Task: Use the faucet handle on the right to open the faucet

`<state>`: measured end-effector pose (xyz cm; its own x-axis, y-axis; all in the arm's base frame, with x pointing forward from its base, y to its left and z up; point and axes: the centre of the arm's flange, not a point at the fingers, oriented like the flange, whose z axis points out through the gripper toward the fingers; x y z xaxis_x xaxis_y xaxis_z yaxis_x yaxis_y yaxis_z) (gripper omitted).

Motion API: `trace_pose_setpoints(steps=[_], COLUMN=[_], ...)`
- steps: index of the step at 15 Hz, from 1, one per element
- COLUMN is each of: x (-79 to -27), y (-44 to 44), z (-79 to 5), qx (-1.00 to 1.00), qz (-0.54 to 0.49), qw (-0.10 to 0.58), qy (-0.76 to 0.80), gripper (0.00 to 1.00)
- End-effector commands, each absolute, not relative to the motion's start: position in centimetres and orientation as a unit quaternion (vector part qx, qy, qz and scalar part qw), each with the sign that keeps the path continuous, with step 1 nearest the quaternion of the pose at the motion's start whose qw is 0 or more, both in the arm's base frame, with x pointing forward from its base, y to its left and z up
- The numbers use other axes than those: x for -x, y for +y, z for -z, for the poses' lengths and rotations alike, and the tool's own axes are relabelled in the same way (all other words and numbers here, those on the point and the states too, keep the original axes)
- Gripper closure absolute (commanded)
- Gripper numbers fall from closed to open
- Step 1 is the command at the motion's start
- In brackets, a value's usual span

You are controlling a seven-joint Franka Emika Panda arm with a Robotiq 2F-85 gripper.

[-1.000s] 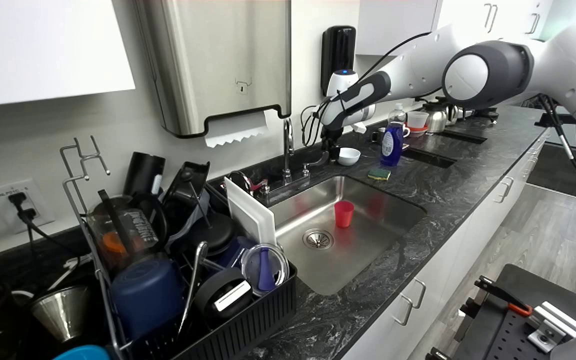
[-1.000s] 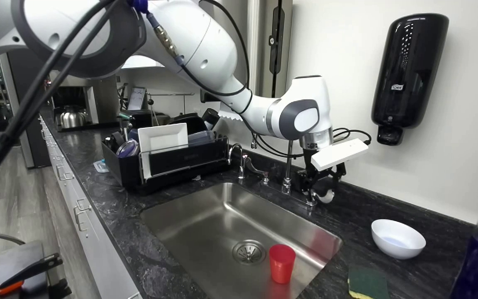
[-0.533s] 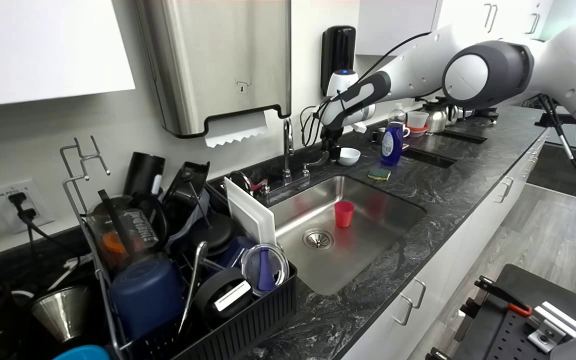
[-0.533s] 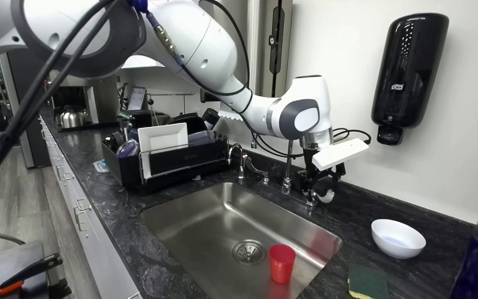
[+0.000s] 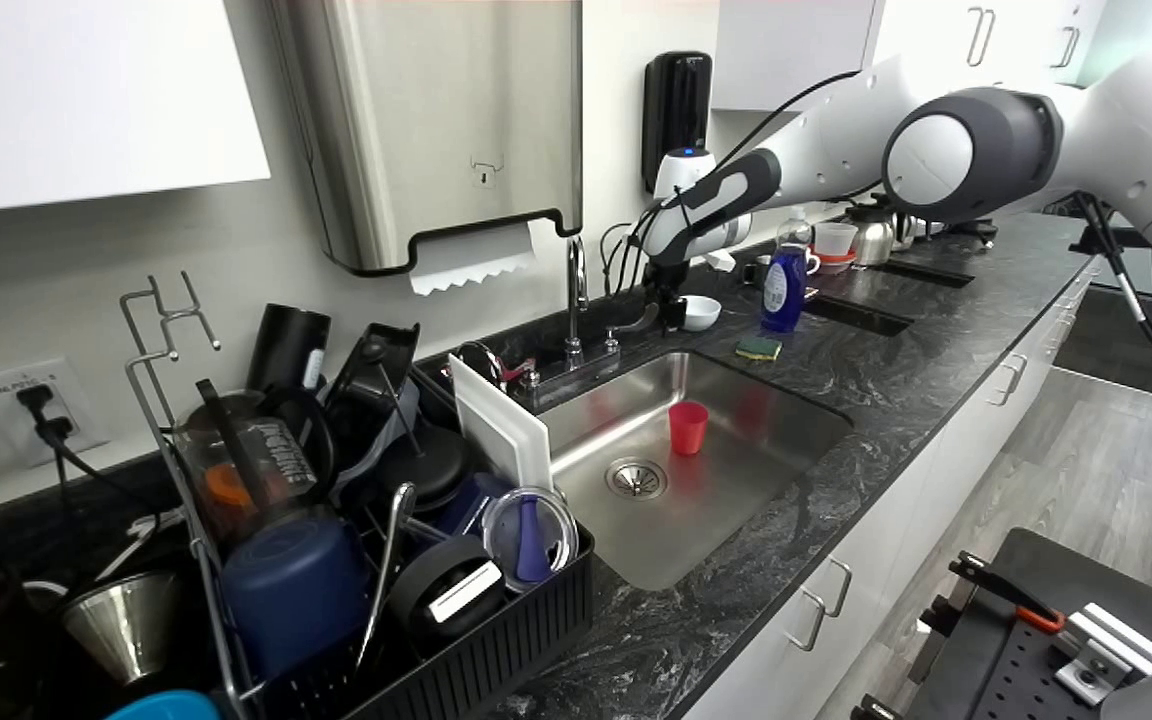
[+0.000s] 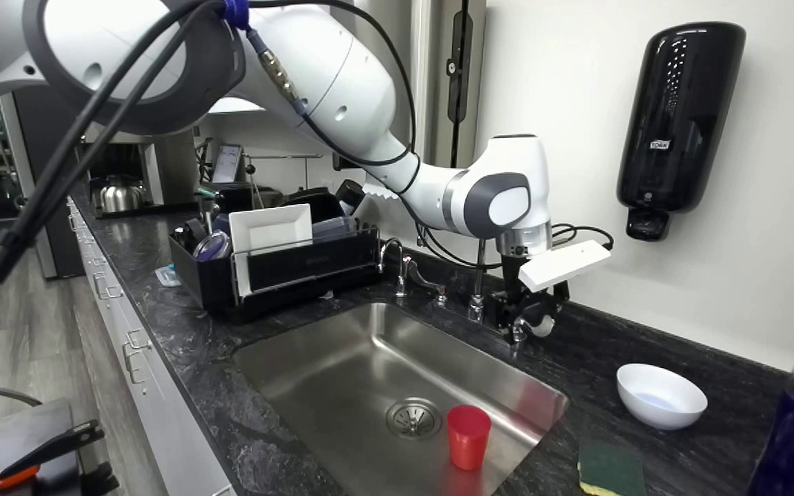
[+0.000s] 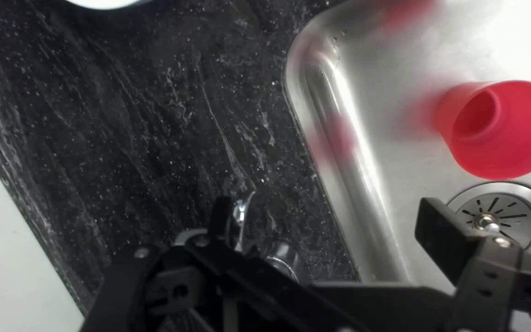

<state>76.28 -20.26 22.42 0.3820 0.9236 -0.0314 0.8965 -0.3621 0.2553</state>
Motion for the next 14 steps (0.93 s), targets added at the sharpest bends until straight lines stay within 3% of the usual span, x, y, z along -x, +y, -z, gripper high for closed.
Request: trace_pose_setpoints(steps=[1, 14], x=[-76.0, -74.8], y=[-20.3, -18.5], z=[-22.6, -25.9], qx=[-0.818, -0.813], qz=[-0.049, -0.054], qw=[0.096, 0.091], qy=[0.565, 0.572], gripper=[0.0, 0.0])
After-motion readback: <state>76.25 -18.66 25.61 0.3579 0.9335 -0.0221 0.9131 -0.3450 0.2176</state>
